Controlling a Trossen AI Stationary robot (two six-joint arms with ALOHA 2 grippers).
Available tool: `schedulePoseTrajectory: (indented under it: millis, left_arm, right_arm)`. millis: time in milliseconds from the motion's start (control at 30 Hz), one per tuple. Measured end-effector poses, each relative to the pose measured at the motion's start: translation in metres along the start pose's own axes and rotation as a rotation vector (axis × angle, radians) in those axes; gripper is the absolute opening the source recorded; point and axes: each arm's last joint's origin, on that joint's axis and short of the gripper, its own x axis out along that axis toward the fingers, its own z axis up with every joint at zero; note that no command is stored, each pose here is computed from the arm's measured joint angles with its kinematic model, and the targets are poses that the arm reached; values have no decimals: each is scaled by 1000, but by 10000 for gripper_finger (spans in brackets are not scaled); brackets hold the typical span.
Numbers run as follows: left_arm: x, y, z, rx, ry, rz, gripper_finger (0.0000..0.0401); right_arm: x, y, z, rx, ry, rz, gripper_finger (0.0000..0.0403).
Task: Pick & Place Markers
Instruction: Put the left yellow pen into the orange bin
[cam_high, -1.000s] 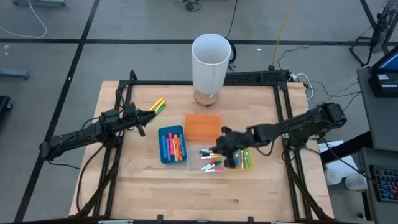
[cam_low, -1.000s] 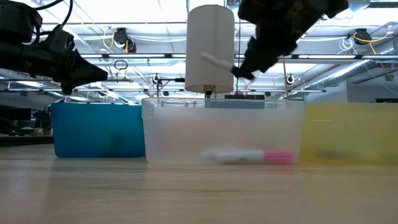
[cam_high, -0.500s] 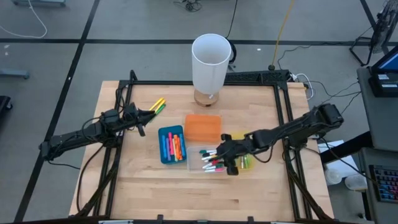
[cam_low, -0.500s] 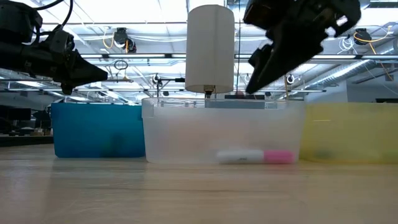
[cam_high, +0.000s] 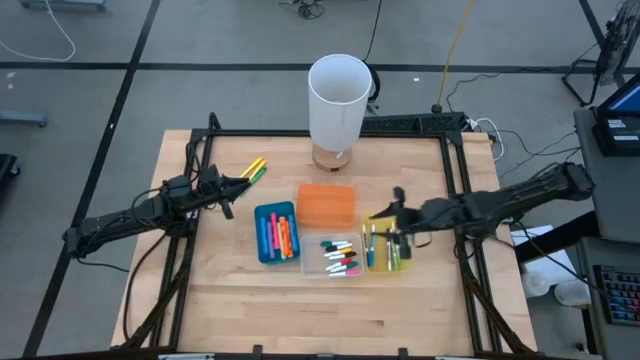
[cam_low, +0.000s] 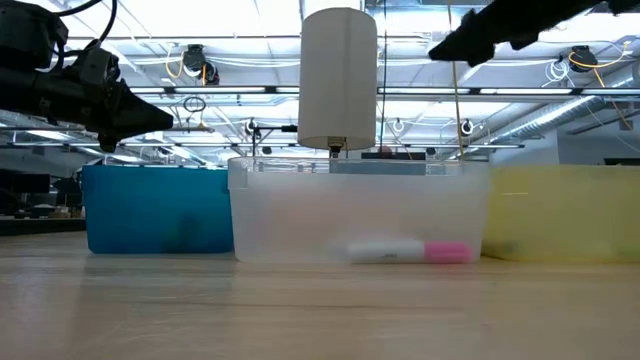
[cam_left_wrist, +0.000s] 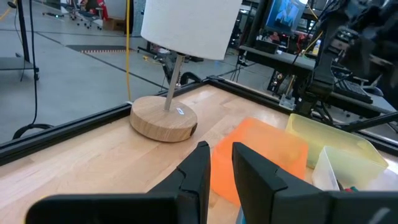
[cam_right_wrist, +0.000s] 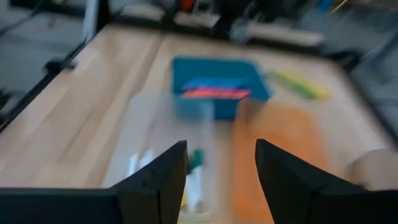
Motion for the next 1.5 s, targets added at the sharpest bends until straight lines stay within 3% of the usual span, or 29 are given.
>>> schedulePoseTrajectory:
  millis: [100, 300, 400, 633, 933, 1033, 1133, 1300, 1500]
  left_arm:
    - [0, 0, 1, 0, -8, -2, 72]
    - [0, -1, 5, 40, -53, -5, 72]
    - [0, -1, 5, -30, -47, -21, 72]
    - [0, -1, 5, -108, -47, -18, 72]
    - [0, -1, 5, -171, -47, -18, 72]
    - [0, -1, 6, -260, -54, -15, 72]
    - [0, 0, 10, -308, 1, 85, 72]
    - [3, 0, 19, -305, 248, 283, 78]
    - [32, -2, 29, -252, 463, 426, 149]
  right_arm:
    - [-17, -7, -13, 3, -127, -80, 170]
    - [-38, -15, -37, -21, -355, -132, 168]
    - [-43, -19, -50, -24, -408, -161, 166]
    - [-49, -23, -80, 110, -418, -138, 160]
    - [-44, -26, -115, 105, -355, -234, 159]
    - [-43, -27, -119, 104, -339, -241, 159]
    - [-42, -28, -120, 95, -327, -251, 160]
    - [-43, -32, -120, 65, -321, -288, 156]
    - [-43, -39, -121, 73, -318, -346, 155]
